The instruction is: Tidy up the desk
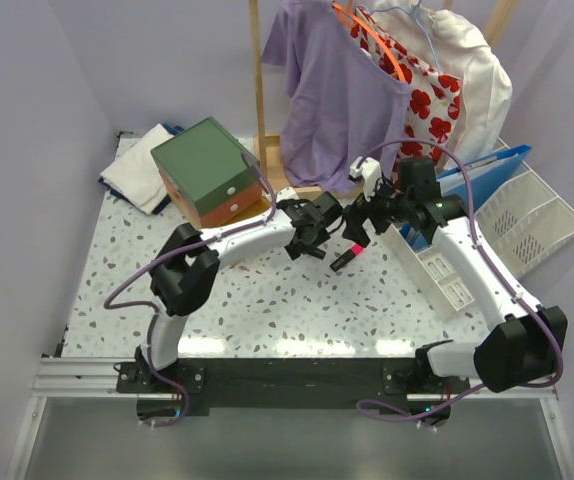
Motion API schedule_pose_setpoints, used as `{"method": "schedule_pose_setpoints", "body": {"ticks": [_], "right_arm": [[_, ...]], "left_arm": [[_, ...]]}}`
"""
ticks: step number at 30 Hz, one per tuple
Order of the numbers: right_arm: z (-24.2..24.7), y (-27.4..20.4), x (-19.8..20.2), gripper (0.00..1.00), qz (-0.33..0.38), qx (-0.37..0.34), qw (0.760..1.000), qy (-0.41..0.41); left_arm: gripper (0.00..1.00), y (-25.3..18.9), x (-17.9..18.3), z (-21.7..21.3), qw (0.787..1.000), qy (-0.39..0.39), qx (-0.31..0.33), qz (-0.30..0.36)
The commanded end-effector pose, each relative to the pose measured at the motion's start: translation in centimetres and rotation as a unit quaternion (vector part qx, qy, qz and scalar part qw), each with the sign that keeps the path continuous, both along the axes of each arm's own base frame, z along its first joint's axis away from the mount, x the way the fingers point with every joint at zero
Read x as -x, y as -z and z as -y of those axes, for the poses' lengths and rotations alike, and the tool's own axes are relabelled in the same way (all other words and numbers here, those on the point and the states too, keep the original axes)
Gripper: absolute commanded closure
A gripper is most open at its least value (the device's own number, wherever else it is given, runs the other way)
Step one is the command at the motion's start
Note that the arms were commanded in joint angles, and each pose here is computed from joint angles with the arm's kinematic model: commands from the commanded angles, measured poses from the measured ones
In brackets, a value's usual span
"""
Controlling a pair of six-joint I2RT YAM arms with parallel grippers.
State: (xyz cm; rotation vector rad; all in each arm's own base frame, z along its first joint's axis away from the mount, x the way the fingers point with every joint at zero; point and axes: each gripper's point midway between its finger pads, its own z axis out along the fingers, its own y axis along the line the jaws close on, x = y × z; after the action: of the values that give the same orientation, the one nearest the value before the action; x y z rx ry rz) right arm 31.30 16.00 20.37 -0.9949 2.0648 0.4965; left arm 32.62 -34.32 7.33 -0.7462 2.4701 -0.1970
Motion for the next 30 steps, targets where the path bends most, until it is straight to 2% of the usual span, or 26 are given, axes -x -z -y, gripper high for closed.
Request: {"method": "schedule_pose_setpoints", "body": {"ticks": [1, 10, 18, 22, 28, 30], "right_arm": [[-0.1, -1.4, -0.2, 0.01, 0.03, -0.007, 1.0, 0.001], [0.1, -0.8, -0.4, 0.01, 0.028, 0.003, 1.0, 0.003], [0.2, -0.7, -0.5, 0.01, 0.026, 0.003, 1.0, 0.005], [0.2, -0.7, -0.5, 0.01, 0.028, 0.004, 1.0, 0.005], [0.4, -0.9, -0.5, 0.01, 0.03, 0.002, 1.0, 0.007], [0.4, -0.9, -0.5, 0.01, 0.03, 0.001, 1.0, 0.007]], "left_arm": [[0.41, -0.7, -1.9, 0.3, 1.0, -0.023, 0.007, -0.002], [0.49, 1.4, -3.7, 0.3, 0.999, -0.029, -0.002, -0.022], [0.4, 3.9, -3.1, 0.2, 0.998, -0.024, -0.017, -0.051], [0.4, 4.6, -3.3, -0.2, 0.998, -0.019, -0.029, -0.057], [0.48, 4.8, -2.9, -1.2, 0.997, -0.002, -0.052, -0.06], [0.57, 5.1, -2.3, -1.9, 0.996, 0.012, -0.062, -0.062]]}}
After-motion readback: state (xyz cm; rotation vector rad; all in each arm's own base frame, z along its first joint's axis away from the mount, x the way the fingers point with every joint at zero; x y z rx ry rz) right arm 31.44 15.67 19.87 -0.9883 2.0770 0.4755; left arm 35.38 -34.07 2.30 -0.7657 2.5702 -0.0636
